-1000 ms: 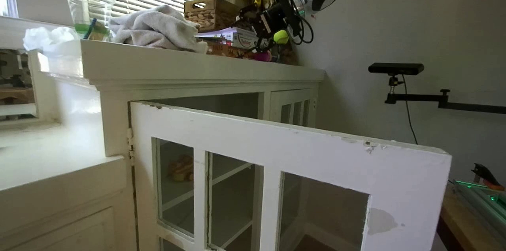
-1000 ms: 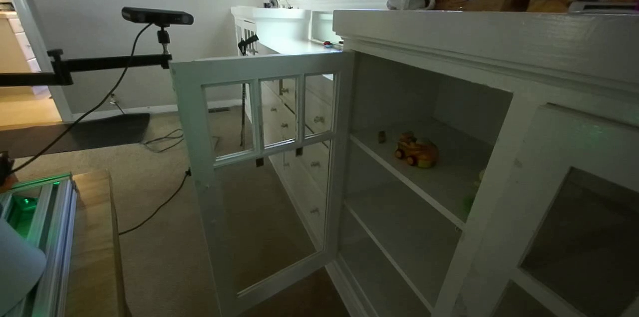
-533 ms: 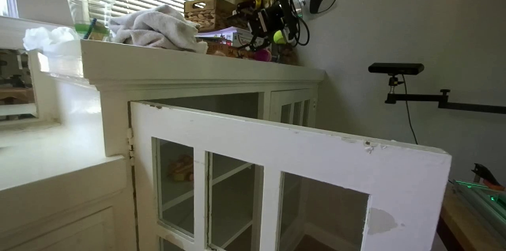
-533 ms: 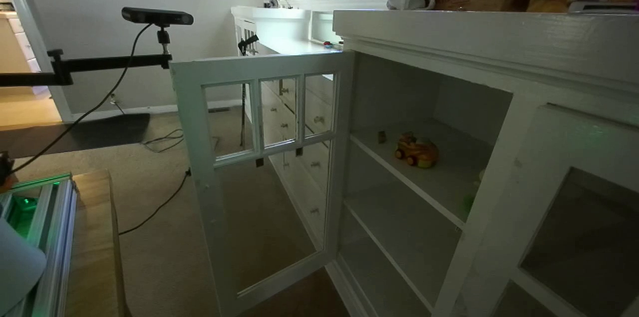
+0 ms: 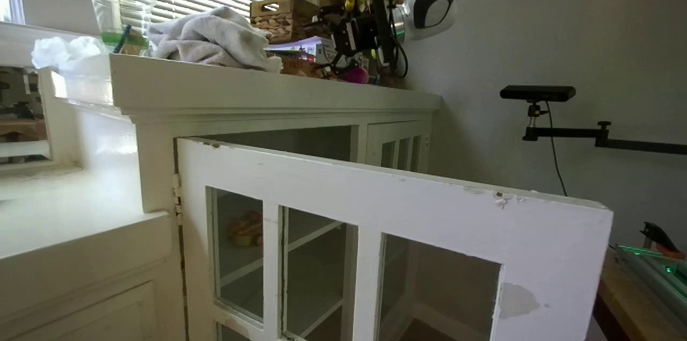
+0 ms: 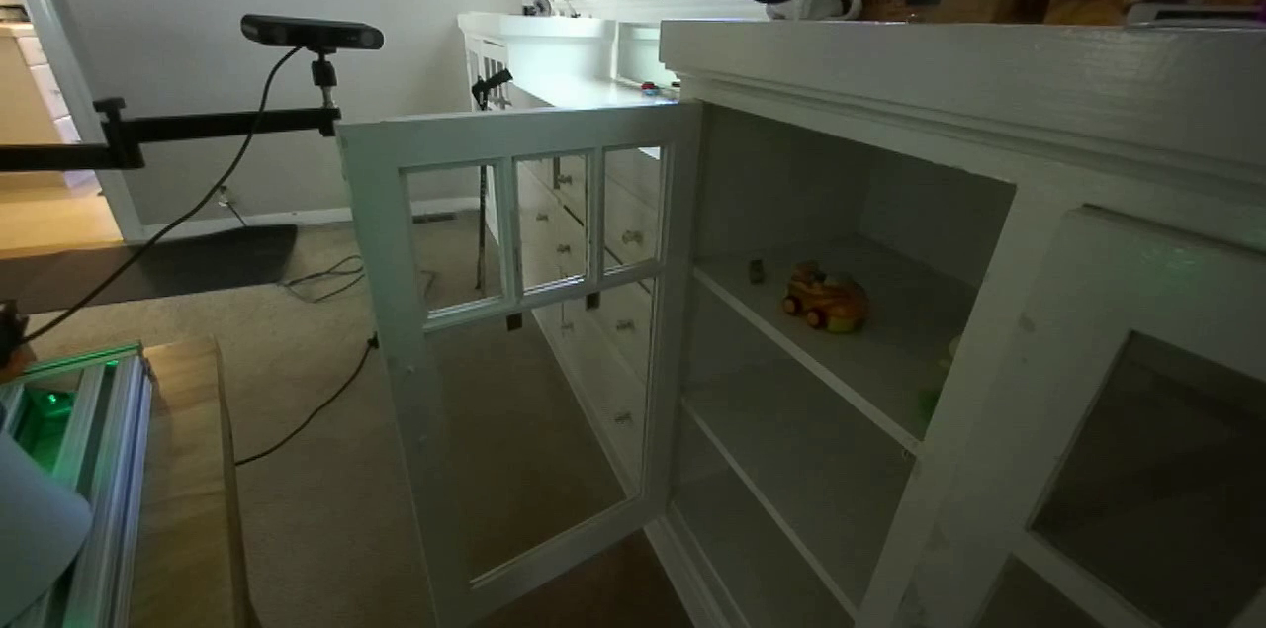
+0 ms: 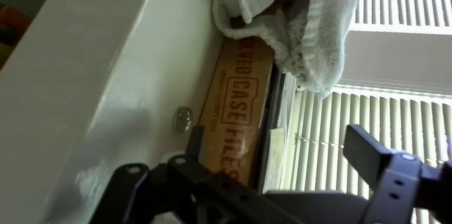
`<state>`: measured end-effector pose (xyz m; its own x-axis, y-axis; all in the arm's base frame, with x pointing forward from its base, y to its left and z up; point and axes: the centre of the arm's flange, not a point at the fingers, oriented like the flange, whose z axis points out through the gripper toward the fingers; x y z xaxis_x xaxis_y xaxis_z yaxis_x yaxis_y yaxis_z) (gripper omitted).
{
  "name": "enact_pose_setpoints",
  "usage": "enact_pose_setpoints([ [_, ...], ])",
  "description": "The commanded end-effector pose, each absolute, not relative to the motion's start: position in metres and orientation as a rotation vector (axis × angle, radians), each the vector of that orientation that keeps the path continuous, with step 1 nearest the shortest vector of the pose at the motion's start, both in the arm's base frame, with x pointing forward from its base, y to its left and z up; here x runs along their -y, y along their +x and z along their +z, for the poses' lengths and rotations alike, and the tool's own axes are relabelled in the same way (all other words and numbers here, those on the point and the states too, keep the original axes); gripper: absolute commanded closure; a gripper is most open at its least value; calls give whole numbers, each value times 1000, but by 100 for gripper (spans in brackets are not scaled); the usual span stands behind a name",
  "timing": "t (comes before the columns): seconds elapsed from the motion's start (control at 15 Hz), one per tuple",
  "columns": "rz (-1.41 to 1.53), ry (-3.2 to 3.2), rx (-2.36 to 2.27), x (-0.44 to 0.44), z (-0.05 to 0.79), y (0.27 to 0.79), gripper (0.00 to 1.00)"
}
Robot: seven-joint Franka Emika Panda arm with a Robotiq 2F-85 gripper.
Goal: Put the paper in the cabinet
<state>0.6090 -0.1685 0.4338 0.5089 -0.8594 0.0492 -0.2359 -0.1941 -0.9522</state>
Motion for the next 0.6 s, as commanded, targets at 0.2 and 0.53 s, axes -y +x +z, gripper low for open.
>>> enact_pose_setpoints([
  [0.2,-819,-1653,-869,175,428,626,27],
  [0.53,-838,-1646,-848,176,431,630,60],
])
